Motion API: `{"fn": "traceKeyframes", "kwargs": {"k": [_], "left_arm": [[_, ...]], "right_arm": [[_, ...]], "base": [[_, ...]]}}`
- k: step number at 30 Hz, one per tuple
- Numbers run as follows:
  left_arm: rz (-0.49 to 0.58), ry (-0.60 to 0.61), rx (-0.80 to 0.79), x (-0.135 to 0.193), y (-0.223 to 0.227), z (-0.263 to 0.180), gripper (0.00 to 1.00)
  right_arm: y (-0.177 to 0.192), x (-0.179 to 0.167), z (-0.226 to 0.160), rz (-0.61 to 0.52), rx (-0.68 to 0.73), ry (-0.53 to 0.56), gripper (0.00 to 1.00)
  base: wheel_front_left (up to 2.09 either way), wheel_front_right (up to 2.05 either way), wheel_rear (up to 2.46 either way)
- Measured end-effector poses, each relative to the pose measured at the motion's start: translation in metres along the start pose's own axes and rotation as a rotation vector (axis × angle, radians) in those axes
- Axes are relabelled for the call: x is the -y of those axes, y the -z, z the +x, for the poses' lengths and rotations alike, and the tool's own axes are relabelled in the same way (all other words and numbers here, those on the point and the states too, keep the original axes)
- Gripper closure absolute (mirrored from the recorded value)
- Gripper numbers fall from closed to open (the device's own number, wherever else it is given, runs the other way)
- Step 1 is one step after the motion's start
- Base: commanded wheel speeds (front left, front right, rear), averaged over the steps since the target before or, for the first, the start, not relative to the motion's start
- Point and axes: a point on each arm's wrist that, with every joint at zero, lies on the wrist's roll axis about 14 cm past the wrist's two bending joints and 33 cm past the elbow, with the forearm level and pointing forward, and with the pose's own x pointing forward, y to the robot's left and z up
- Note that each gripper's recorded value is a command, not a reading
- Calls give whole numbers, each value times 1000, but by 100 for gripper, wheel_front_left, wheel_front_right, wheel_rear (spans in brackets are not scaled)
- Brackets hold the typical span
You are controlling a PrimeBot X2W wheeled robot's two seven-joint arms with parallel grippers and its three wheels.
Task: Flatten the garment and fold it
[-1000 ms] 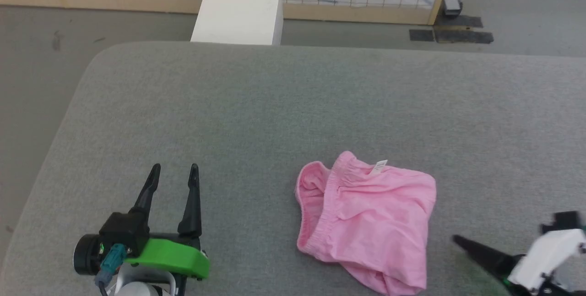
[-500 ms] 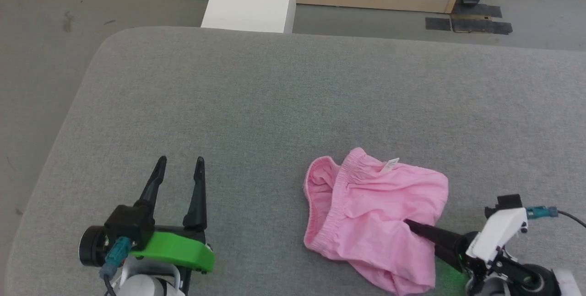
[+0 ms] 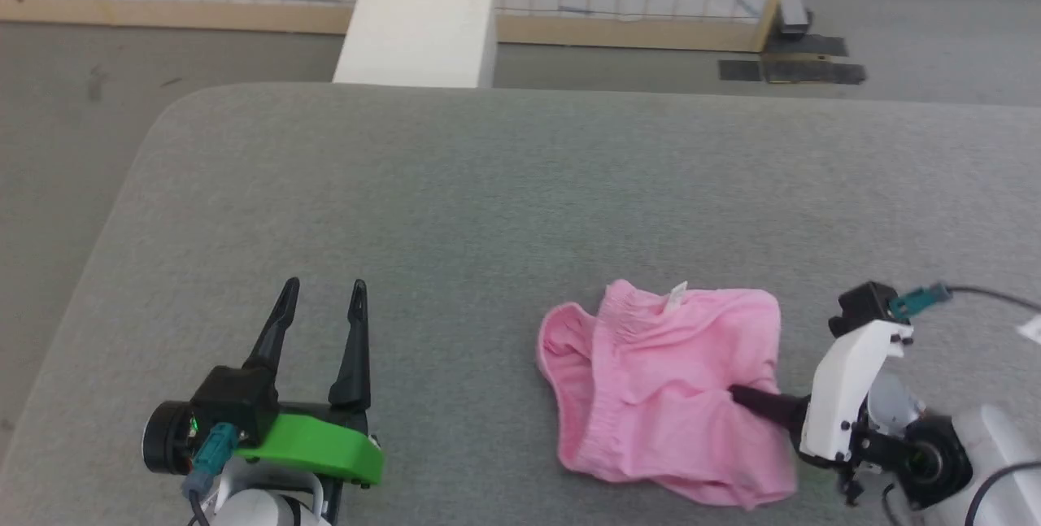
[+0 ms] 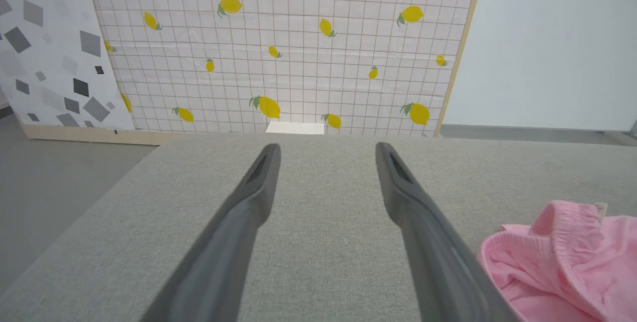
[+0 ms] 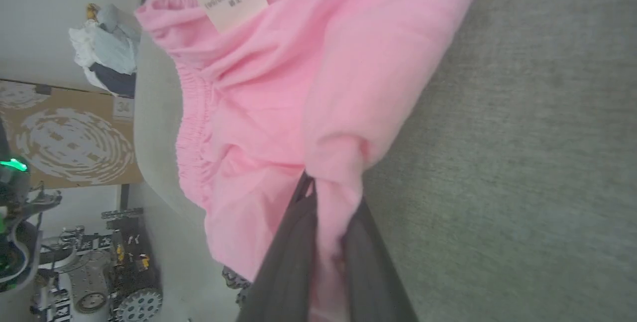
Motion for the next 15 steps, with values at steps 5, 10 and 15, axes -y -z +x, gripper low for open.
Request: {"fn": "traceKeyframes", "kwargs": {"k": [5,10,15], "left_arm": [[-12,66,12,22,-1,10,0],[-31,167,17,53,1,25,0],[-61,301,56,95,-4,49,0]], "right_arm": [[-21,25,-30,-244,-7,166,100],[-41,56,-66,-388,-5,340,100],[-54,103,-107,-408,-11,526,100]], "base": [[0,0,0],[0,0,0],[0,0,0]]}}
